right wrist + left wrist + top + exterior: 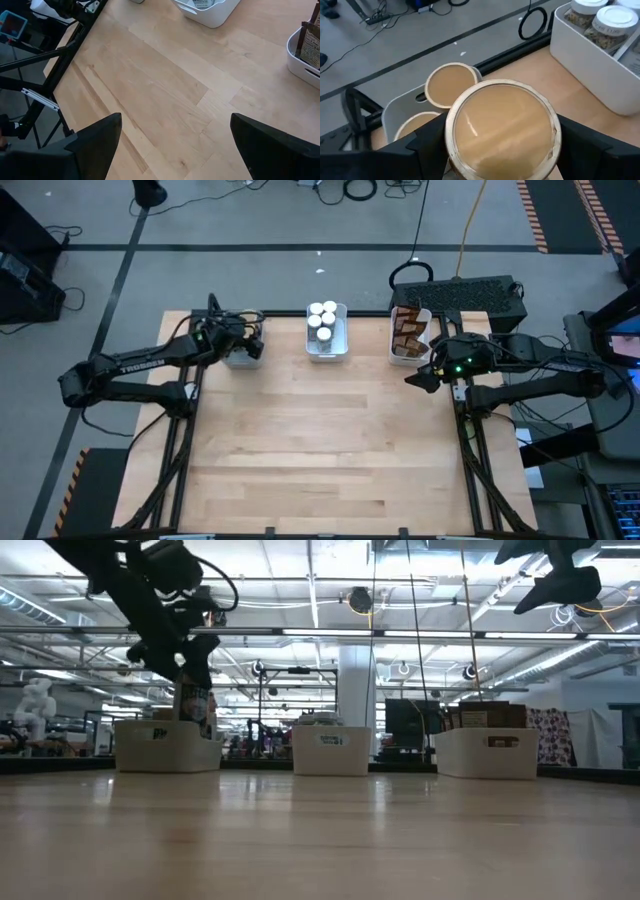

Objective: Sort spices by type
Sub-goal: Put the gold seasoning bottle into the gray bin

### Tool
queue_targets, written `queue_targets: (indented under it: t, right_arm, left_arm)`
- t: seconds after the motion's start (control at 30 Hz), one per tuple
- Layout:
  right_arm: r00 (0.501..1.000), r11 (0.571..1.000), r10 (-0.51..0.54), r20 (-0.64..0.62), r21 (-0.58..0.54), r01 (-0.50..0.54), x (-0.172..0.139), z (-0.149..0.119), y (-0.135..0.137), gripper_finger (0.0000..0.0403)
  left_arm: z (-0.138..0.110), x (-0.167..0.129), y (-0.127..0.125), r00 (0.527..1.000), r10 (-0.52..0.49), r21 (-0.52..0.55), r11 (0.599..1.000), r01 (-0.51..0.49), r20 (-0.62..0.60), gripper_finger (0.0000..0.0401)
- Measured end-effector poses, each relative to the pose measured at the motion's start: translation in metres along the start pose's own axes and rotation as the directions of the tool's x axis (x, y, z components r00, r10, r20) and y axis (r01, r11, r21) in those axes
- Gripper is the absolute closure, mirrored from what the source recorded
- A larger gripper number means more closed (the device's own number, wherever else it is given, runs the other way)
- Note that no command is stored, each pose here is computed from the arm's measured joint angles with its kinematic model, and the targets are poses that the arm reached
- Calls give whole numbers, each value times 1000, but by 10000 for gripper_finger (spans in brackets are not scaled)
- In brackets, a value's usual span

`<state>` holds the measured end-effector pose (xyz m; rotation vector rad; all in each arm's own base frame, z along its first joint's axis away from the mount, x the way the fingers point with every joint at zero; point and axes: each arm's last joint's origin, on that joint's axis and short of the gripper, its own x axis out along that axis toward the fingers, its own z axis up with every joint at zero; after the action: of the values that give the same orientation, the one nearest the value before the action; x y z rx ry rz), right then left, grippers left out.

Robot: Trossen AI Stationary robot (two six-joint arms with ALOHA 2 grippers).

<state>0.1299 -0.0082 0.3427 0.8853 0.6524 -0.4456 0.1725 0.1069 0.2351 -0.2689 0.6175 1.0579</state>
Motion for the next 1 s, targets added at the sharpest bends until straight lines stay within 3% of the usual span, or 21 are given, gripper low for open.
queue_targets:
  t: [0.4, 1.0]
  right_arm:
    - [1000, 1000, 0, 0, 10, 0, 0, 0, 0, 46]
    - [1000, 1000, 1, 2, 14, -1, 0, 0, 0, 46]
  left_arm:
    - [-27, 17, 1, 1000, 10, -21, 1000, -10, -7, 111]
    - [-34, 22, 4, 999, 28, 16, 999, -27, -22, 111]
